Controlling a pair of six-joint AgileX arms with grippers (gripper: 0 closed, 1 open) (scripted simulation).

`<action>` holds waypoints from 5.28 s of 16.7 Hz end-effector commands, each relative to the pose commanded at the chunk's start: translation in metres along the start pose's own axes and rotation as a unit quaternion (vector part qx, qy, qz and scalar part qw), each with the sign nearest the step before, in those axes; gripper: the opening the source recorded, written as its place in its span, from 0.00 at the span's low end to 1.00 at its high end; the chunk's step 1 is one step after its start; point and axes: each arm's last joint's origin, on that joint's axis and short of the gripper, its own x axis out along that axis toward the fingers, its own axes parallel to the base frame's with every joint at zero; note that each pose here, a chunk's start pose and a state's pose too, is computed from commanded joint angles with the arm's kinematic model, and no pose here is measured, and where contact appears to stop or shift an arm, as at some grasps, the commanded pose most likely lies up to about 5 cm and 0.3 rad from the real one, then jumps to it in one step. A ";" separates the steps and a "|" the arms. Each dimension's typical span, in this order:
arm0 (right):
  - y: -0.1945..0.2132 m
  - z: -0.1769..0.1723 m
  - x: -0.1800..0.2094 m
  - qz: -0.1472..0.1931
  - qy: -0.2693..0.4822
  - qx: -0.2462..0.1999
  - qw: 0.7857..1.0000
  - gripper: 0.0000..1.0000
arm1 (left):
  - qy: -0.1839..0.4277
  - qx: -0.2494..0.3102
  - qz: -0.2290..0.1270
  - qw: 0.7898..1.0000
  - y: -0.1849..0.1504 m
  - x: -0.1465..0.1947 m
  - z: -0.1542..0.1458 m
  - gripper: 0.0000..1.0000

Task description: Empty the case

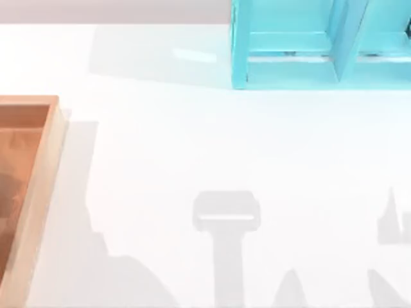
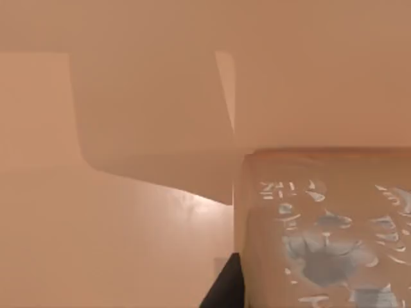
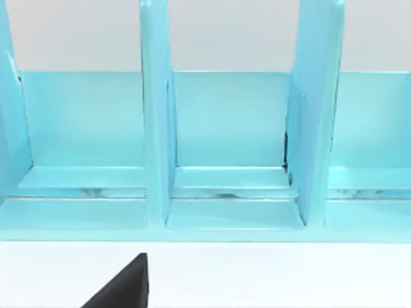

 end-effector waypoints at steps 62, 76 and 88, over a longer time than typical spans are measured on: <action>0.000 0.000 0.000 0.000 0.000 0.000 1.000 1.00 | 0.000 0.001 0.004 1.000 -0.219 0.006 -0.040 0.08; 0.000 0.000 0.000 0.000 0.000 0.000 1.000 1.00 | 0.000 0.001 0.004 1.000 -0.219 0.006 -0.040 1.00; 0.000 0.000 0.000 0.000 0.000 0.000 1.000 1.00 | -0.002 0.005 0.003 1.000 -0.223 -0.021 -0.037 1.00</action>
